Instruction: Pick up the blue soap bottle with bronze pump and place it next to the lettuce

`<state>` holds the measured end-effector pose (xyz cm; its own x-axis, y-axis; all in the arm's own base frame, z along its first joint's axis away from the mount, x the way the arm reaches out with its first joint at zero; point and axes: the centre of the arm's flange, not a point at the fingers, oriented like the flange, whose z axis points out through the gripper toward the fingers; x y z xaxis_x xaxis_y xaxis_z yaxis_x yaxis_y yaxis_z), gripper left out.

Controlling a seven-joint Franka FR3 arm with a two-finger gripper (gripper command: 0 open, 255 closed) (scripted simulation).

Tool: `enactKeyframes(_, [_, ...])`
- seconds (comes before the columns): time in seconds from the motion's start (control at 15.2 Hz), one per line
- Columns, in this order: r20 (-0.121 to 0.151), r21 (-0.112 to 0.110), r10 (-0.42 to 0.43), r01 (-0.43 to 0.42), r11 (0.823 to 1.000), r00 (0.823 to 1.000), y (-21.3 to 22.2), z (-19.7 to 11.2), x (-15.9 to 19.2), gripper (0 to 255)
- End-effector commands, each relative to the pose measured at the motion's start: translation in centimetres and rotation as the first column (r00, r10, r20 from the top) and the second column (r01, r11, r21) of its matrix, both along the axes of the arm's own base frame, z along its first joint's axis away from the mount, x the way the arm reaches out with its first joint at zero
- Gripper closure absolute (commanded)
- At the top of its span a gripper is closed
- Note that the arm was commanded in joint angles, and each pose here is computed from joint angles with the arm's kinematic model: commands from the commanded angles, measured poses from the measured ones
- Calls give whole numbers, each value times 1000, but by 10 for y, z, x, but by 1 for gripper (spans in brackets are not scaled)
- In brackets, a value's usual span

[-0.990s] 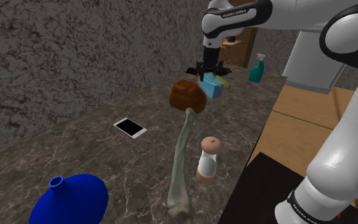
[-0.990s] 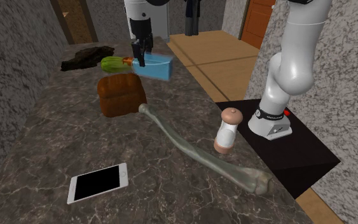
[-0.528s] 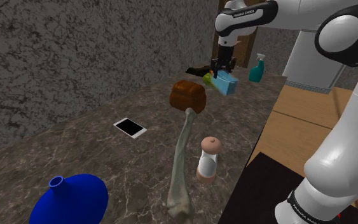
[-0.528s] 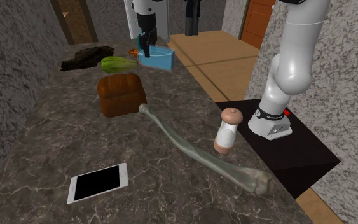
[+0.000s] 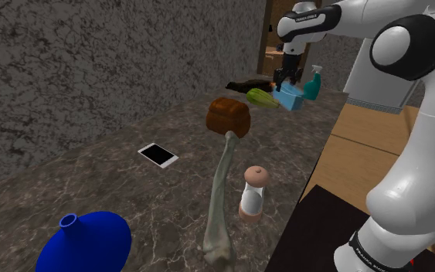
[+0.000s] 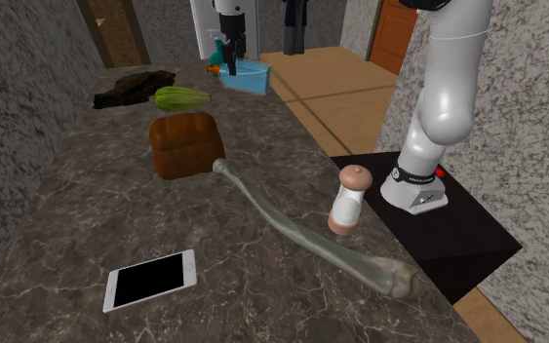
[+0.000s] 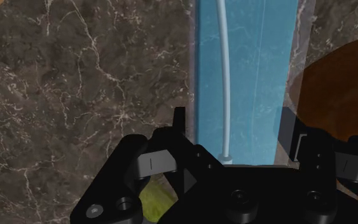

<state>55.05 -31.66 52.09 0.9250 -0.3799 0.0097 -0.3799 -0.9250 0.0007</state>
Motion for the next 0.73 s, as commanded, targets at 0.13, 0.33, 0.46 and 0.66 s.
enactKeyframes(0.13, [0,0,1,-1,1000,1000,-51,2,-11,255])
enactKeyframes(0.33, [0,0,1,-1,1000,1000,-90,2,-19,255])
enactKeyframes(0.46, [0,0,1,-1,1000,1000,-116,2,-25,255])
enactKeyframes(0.66, [0,0,1,-1,1000,1000,-152,2,-32,255])
